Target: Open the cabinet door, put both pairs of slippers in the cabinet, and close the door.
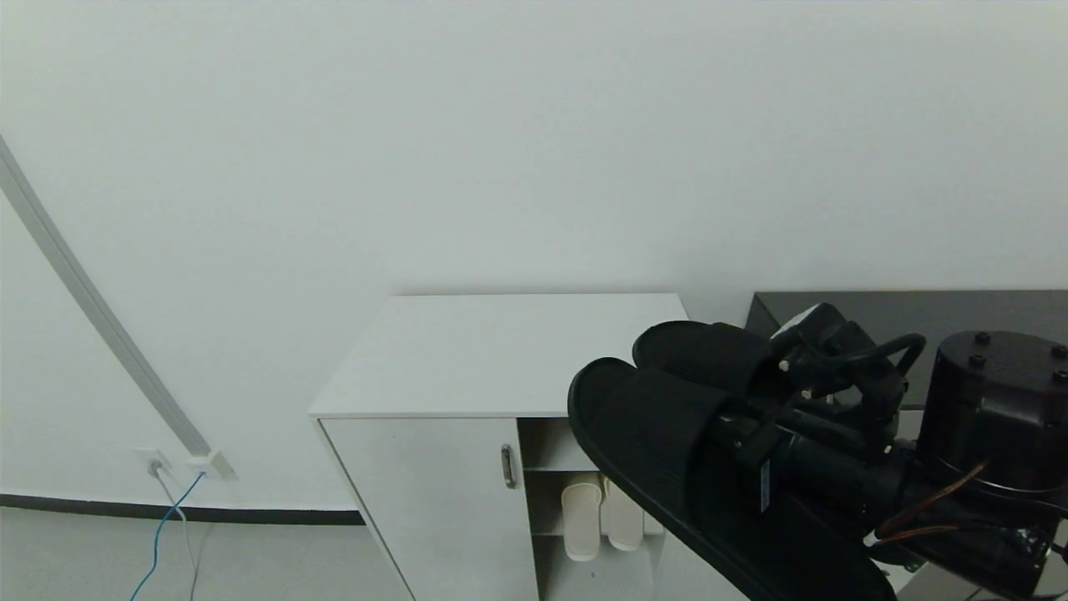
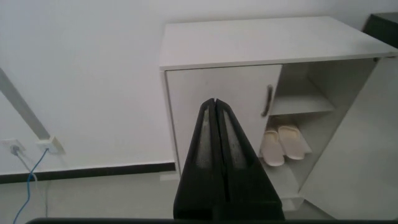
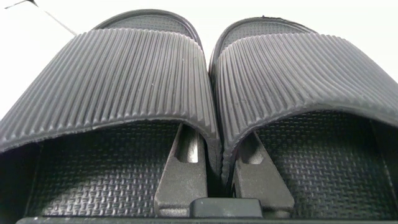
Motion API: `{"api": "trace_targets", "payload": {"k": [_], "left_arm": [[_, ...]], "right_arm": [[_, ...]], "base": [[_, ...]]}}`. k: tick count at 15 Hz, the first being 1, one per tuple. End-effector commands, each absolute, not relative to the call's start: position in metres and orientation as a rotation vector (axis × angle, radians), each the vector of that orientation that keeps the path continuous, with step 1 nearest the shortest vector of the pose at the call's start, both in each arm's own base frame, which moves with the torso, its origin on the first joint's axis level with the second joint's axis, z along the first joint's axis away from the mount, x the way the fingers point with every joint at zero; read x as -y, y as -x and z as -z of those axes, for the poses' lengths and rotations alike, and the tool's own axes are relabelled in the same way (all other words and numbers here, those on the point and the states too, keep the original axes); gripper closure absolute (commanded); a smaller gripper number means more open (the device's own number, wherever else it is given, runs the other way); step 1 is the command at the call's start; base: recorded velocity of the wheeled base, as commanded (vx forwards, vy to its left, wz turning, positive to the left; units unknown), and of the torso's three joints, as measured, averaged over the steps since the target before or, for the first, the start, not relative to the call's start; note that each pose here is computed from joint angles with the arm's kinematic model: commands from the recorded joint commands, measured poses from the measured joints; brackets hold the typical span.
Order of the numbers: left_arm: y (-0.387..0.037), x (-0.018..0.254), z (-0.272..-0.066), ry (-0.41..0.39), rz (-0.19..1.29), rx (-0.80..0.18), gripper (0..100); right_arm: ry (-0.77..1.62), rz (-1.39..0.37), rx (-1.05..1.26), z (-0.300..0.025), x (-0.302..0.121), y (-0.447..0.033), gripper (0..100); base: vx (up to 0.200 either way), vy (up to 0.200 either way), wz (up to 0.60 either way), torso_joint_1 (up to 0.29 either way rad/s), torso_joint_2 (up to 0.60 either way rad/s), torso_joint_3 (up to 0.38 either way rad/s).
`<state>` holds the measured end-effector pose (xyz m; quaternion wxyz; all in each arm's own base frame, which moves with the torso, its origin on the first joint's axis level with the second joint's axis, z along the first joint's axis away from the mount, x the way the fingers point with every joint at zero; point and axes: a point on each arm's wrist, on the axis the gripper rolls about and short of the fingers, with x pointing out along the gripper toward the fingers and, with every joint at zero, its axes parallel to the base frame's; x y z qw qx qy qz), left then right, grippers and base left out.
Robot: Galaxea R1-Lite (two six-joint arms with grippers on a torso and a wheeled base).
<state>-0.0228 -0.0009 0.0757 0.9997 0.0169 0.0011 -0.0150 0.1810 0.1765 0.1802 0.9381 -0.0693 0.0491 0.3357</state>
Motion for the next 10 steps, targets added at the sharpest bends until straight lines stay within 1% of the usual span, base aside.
{"api": "trace_targets", "payload": {"k": [1, 10], "left_arm": [[0.0228, 0.0008, -0.0756, -0.034, 0.031, -0.003, 100], [0.0228, 0.0008, -0.0756, -0.034, 0.031, -0.003, 100]], "right_arm": [[0.145, -0.693, -0.102, -0.1791, -0.1771, -0.1791, 100], [0.165, -0.723, -0.131, -0.1698, -0.1797, -0.1725, 100]], "base": [[0.0, 0.0, 0.0, 0.0, 0.0, 0.0], [0.0, 0.0, 0.0, 0.0, 0.0, 0.0]]}}
